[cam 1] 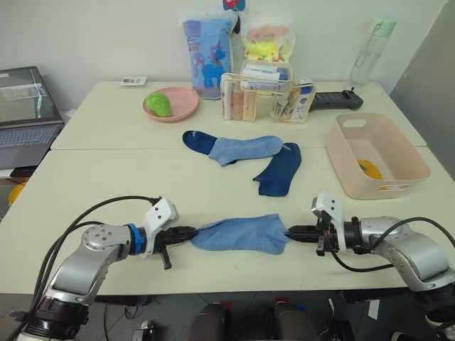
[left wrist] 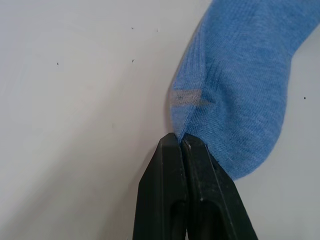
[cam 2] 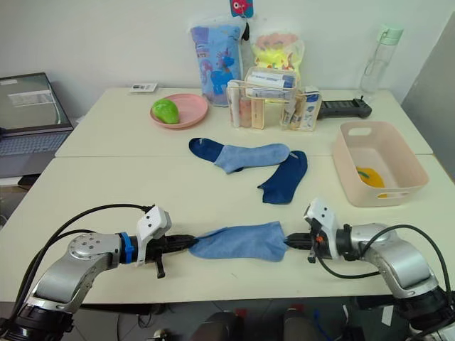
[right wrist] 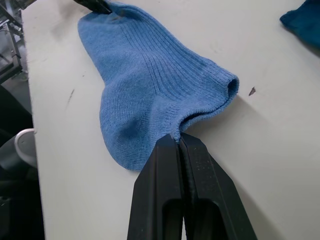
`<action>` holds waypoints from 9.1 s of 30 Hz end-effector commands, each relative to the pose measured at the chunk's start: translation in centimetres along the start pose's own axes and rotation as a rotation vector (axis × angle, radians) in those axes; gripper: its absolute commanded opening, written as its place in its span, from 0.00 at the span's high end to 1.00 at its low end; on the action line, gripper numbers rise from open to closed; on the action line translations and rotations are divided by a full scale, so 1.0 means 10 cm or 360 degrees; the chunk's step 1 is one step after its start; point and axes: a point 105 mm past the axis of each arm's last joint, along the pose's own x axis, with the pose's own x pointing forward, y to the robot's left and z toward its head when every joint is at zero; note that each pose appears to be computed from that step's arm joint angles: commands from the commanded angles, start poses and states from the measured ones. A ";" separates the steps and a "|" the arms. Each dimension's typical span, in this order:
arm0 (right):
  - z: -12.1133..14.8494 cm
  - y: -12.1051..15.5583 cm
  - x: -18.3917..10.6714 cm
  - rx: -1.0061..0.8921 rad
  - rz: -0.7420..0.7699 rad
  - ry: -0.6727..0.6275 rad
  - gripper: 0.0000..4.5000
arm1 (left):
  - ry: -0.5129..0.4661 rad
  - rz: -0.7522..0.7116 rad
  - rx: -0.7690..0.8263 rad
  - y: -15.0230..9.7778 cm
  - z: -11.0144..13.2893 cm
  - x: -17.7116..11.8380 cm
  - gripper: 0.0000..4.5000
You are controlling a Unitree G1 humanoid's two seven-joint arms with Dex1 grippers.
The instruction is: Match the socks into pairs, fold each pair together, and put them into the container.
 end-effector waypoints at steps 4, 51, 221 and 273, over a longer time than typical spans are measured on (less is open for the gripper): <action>0.11 0.05 -0.06 -0.0026 0.0016 -0.0036 1.00 | 0.0005 0.0004 -0.0011 0.01 0.07 -0.15 1.00; -0.01 -0.14 0.52 -0.0611 -0.0054 -0.0130 1.00 | -0.0498 0.0194 0.0176 -0.04 0.21 0.32 0.99; 0.85 -0.48 -0.06 -0.0513 -0.0838 -0.0621 0.14 | -0.0640 0.0533 0.0549 0.89 1.25 0.67 0.99; 0.46 0.19 0.34 -0.0481 0.0245 -0.0130 0.14 | -0.0398 0.0047 0.0380 0.44 1.26 1.04 0.04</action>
